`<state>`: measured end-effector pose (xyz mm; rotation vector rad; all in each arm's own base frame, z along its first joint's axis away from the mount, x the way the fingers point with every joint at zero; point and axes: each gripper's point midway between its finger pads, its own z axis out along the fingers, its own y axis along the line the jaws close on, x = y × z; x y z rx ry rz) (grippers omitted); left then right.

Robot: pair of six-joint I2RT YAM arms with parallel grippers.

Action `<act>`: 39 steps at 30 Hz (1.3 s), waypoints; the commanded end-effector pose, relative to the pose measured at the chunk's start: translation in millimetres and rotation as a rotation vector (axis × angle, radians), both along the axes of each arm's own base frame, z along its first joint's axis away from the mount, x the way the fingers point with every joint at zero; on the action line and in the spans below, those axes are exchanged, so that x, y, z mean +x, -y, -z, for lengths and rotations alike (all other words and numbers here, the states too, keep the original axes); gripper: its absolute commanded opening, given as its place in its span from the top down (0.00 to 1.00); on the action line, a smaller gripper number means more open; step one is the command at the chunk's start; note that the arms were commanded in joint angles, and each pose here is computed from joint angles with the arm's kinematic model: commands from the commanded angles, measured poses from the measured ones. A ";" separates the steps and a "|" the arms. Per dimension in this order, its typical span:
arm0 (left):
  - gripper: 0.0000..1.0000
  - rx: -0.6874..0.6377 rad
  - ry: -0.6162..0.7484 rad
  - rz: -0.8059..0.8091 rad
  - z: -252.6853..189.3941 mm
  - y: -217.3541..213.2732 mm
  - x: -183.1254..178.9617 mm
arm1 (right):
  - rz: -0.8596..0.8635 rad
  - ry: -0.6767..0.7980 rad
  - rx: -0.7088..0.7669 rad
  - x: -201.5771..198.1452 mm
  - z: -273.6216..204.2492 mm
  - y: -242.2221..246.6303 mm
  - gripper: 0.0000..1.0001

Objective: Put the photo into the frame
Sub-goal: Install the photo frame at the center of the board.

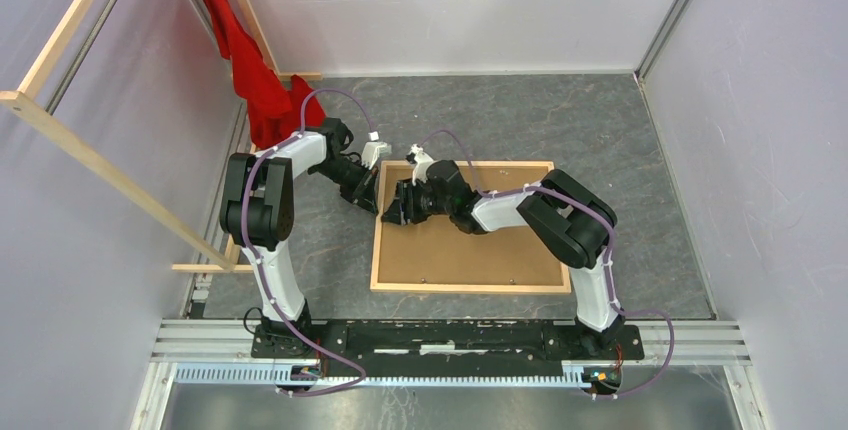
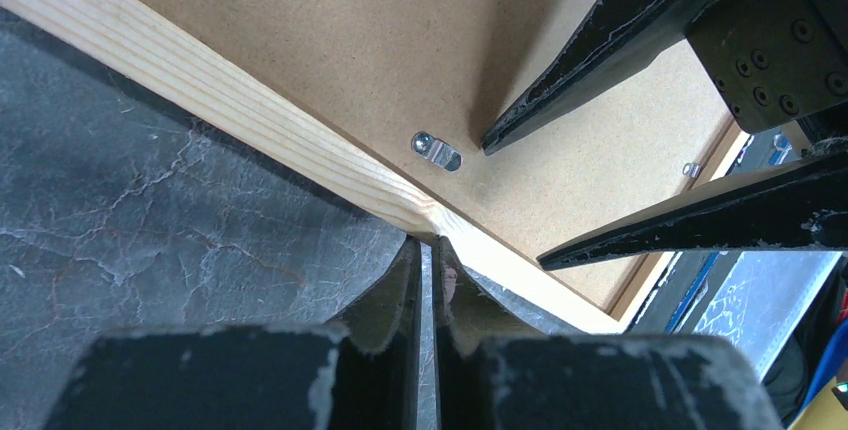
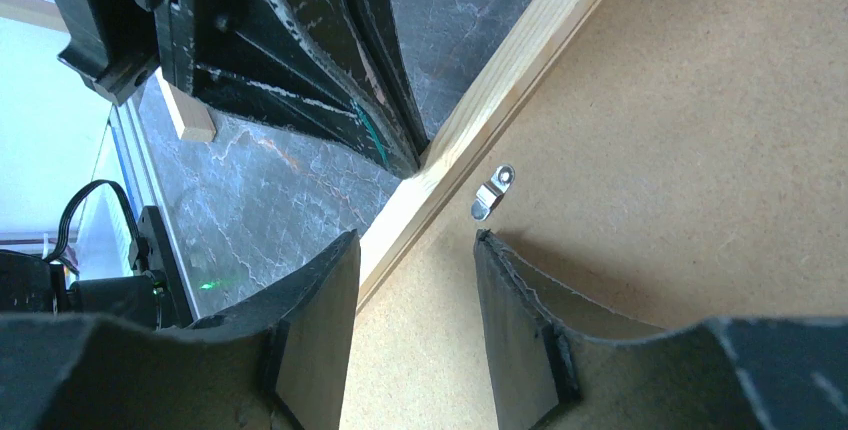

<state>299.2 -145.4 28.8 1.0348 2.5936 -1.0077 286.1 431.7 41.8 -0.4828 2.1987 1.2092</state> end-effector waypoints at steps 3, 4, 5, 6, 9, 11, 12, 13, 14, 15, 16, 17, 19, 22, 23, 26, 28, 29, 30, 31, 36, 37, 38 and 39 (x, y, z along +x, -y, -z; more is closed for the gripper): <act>0.90 0.049 0.041 0.026 13.1 -4.3 6.5 | 0.008 0.000 -0.013 8.7 4.2 -8.9 0.48; 0.90 0.049 0.043 0.026 12.8 -4.3 6.7 | 0.008 -0.001 -0.012 9.3 4.8 -9.4 0.48; 0.90 0.052 0.041 0.027 13.4 -4.7 6.4 | 0.007 -0.005 -0.010 9.1 4.9 -9.9 0.48; 0.90 0.051 0.042 0.026 13.2 -4.6 6.7 | 0.005 -0.007 -0.008 8.5 5.7 -10.8 0.49; 0.90 0.050 0.045 0.026 12.6 -4.3 7.9 | 0.001 -0.016 -0.006 6.3 7.6 -11.2 0.49; 0.90 0.049 0.047 0.025 11.7 -4.0 8.7 | -0.001 -0.018 -0.004 5.2 8.1 -12.1 0.49; 0.90 0.049 0.048 0.025 11.8 -4.0 9.2 | 0.000 -0.019 -0.005 5.4 9.2 -11.9 0.49; 0.90 0.049 0.048 0.024 11.4 -3.8 9.2 | 0.000 -0.018 -0.005 5.8 9.0 -12.4 0.49; 0.90 0.048 0.049 0.024 11.0 -3.5 9.5 | 0.000 -0.017 -0.005 6.4 9.4 -12.9 0.49; 0.90 0.047 0.053 0.024 10.4 -3.6 10.2 | 0.001 -0.017 -0.005 7.3 9.6 -13.4 0.49; 0.90 0.048 0.052 0.024 10.4 -3.8 9.9 | 0.000 -0.020 -0.005 7.1 10.1 -14.5 0.49; 0.90 0.049 0.051 0.024 10.3 -3.9 9.5 | 0.000 -0.021 0.001 7.7 9.2 -15.6 0.49; 0.90 0.050 0.053 0.024 10.2 -3.8 10.1 | 0.002 -0.027 0.006 8.3 9.5 -17.7 0.49; 0.90 0.051 0.057 0.024 9.6 -4.3 10.7 | 0.007 -0.034 0.014 9.6 9.8 -20.1 0.49; 0.90 0.053 0.057 0.024 9.9 -4.5 10.6 | 0.008 -0.036 0.015 10.1 10.2 -20.7 0.49; 0.90 0.055 0.057 0.027 10.3 -4.8 10.2 | 0.020 -0.037 0.012 12.5 12.2 -20.6 0.49; 0.90 0.058 0.057 0.028 11.2 -5.5 10.2 | 0.026 -0.037 0.008 13.6 13.8 -20.1 0.50; 0.90 0.058 0.057 0.029 11.3 -5.6 9.8 | 0.028 -0.037 0.006 13.8 14.7 -19.8 0.50; 0.90 0.059 0.058 0.029 11.4 -5.8 9.9 | 0.030 -0.037 0.004 14.1 15.8 -19.6 0.50; 0.90 0.059 0.058 0.030 11.2 -5.7 9.9 | 0.032 -0.037 0.001 14.5 17.0 -19.0 0.50; 0.90 0.060 0.055 0.030 12.1 -5.9 9.3 | 0.049 -0.038 -0.007 15.7 23.0 -16.2 0.50; 0.90 0.058 0.055 0.030 12.1 -5.7 9.3 | 0.051 -0.036 -0.010 16.1 24.0 -16.0 0.50; 0.90 0.058 0.057 0.030 11.9 -5.7 9.7 | 0.051 -0.034 -0.010 16.3 24.4 -16.4 0.50; 0.90 0.058 0.059 0.031 11.4 -5.6 9.9 | 0.050 -0.036 -0.010 16.5 24.3 -16.3 0.50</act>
